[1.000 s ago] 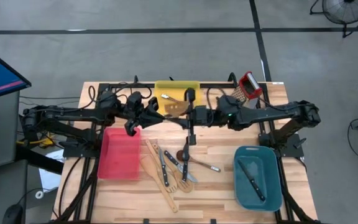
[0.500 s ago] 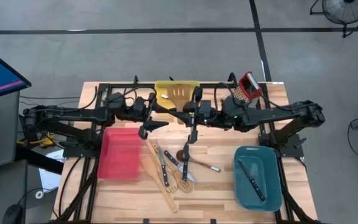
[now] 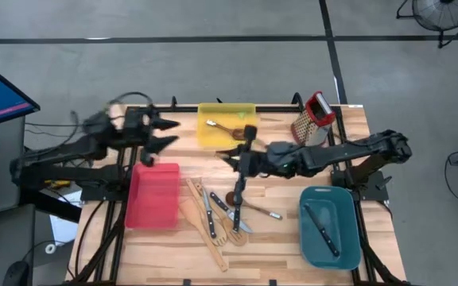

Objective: Pick & Place Kitchen Items
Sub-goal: Put the brown spatula into the red bin

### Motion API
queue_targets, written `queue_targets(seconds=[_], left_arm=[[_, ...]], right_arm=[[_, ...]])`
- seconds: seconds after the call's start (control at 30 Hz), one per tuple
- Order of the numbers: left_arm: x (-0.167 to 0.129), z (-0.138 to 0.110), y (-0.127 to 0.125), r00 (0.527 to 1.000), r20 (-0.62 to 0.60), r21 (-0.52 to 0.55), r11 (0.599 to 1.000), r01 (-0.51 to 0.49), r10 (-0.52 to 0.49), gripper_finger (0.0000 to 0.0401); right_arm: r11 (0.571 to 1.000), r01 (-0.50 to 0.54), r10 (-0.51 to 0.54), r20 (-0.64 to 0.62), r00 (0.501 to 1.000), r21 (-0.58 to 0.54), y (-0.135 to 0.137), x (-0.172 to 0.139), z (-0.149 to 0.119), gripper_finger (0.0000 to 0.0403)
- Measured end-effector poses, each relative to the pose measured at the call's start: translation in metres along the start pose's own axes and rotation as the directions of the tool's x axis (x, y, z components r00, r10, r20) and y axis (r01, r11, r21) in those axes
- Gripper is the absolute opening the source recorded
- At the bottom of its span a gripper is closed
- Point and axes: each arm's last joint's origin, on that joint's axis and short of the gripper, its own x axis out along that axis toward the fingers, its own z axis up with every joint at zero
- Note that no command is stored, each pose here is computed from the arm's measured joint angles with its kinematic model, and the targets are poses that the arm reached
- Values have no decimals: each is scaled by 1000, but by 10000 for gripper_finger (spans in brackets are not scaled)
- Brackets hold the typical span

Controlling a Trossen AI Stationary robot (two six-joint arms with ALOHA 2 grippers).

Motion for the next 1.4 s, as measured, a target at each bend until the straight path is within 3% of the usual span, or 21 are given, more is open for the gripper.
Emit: queue_targets(seconds=[0.07,0.17,0.3,0.43,0.53,0.7,0.8,0.93,1.2,1.4], left_arm=[[-15,13,-3,997,74,10,1000,-13,12,186],[-37,28,-7,984,171,14,999,-51,48,187],[-56,38,-11,972,231,-68,997,-38,53,199],[-59,30,-10,987,145,-161,986,-43,67,218],[-56,22,-9,994,73,-238,969,-63,83,233],[-50,16,-7,996,20,-313,947,-74,85,250],[-47,15,-7,996,9,-332,940,-76,84,253],[-38,7,-5,996,-50,-367,927,-82,69,253],[-16,-12,-2,983,-182,-418,905,-78,1,253],[-13,-14,-2,981,-189,-442,896,-50,-38,253]], right_arm=[[994,-13,10,-30,999,-109,8,10,-9,21],[986,8,-19,-64,998,-169,17,28,-23,21],[964,69,-109,-144,984,-255,27,53,-45,21],[927,98,-181,-202,963,-363,30,66,-43,21],[905,34,-163,-272,948,-424,34,74,-42,21],[836,-97,-182,-439,880,-540,36,69,-41,21],[774,-180,-215,-519,828,-608,39,60,-43,21],[735,-182,-260,-519,814,-653,44,53,-35,21],[735,-172,-223,-473,853,-656,56,44,-13,21],[779,-136,-123,-362,924,-612,64,29,32,21]])
